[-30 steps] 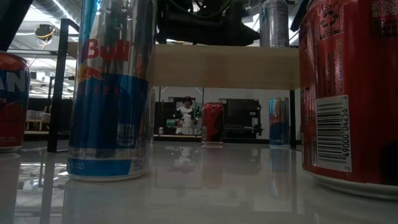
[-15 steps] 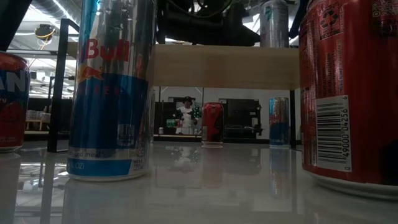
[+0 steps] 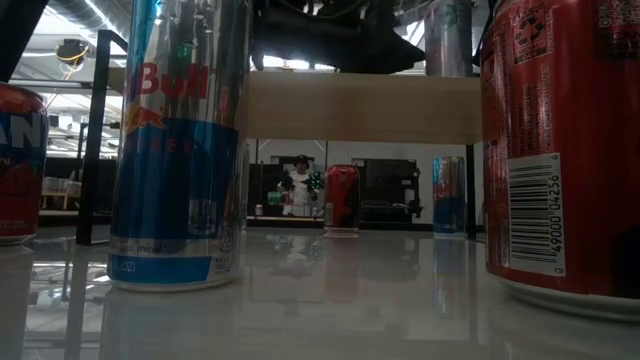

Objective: Place canned beverage on shelf
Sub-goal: Put the top right white-pink soda can on the shelf

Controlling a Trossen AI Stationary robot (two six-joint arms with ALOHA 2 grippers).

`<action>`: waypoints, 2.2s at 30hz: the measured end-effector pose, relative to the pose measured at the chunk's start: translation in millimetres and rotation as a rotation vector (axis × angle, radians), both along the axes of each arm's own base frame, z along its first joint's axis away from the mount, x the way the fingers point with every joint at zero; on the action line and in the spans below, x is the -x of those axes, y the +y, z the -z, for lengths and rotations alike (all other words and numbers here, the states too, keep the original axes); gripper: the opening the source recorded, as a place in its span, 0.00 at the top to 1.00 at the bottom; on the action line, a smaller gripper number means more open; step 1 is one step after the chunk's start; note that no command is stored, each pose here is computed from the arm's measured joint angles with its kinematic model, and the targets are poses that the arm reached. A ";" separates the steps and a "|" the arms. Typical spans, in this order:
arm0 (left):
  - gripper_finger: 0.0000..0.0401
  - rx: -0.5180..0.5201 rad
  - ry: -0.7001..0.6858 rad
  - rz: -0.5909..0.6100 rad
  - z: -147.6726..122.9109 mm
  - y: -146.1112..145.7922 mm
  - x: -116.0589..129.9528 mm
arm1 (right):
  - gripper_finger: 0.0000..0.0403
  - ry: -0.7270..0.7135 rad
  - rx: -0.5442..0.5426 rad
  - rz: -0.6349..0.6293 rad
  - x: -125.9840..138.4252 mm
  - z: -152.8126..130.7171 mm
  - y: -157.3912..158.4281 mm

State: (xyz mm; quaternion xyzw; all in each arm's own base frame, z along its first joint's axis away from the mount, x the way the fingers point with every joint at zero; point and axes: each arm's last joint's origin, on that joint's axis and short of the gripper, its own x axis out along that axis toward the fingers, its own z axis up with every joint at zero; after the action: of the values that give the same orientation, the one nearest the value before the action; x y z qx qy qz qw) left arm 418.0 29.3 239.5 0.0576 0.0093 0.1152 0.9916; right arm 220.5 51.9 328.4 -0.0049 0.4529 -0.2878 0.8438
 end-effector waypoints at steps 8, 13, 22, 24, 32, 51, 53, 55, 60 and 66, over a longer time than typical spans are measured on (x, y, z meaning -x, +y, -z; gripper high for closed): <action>0.64 -0.001 0.001 0.031 0.2 -12.1 -0.6 | 0.86 0.007 0.003 0.002 0.6 0.2 -0.4; 0.64 -0.001 0.002 0.053 0.2 -18.3 -0.9 | 0.86 -0.002 0.006 0.006 0.1 -0.1 -0.5; 0.64 -0.091 0.026 -0.055 -0.3 -22.9 0.1 | 0.86 0.017 -0.002 0.001 1.4 0.6 -0.5; 0.64 -0.105 0.036 -0.080 0.3 -23.4 0.3 | 0.86 0.025 -0.021 -0.006 1.5 1.1 0.1; 0.64 -0.113 0.066 -0.090 3.1 -24.2 0.7 | 0.86 0.061 -0.119 -0.040 2.3 2.8 2.8; 0.64 -0.093 0.053 -0.054 2.4 -5.7 0.6 | 0.86 0.013 -0.106 -0.041 -1.7 1.1 3.4; 0.64 -0.093 0.052 -0.022 2.4 -6.8 0.4 | 0.86 0.012 -0.100 -0.039 -1.7 1.0 3.2; 0.64 -0.092 0.051 -0.006 2.4 -8.1 0.2 | 0.86 0.012 -0.100 -0.039 -1.7 1.0 3.2; 0.64 -0.092 0.054 0.000 2.5 -10.4 0.2 | 0.86 0.005 -0.080 -0.032 -1.8 0.7 2.7; 0.64 -0.092 0.062 0.001 3.0 -10.8 0.4 | 0.86 -0.003 -0.051 -0.021 -1.8 0.2 1.8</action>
State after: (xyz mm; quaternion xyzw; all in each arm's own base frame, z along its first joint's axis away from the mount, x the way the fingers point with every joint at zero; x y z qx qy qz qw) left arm 417.6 18.5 236.5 0.1066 0.0348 0.1129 0.9873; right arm 222.3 53.7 328.2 0.0121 0.4584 -0.2674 0.8475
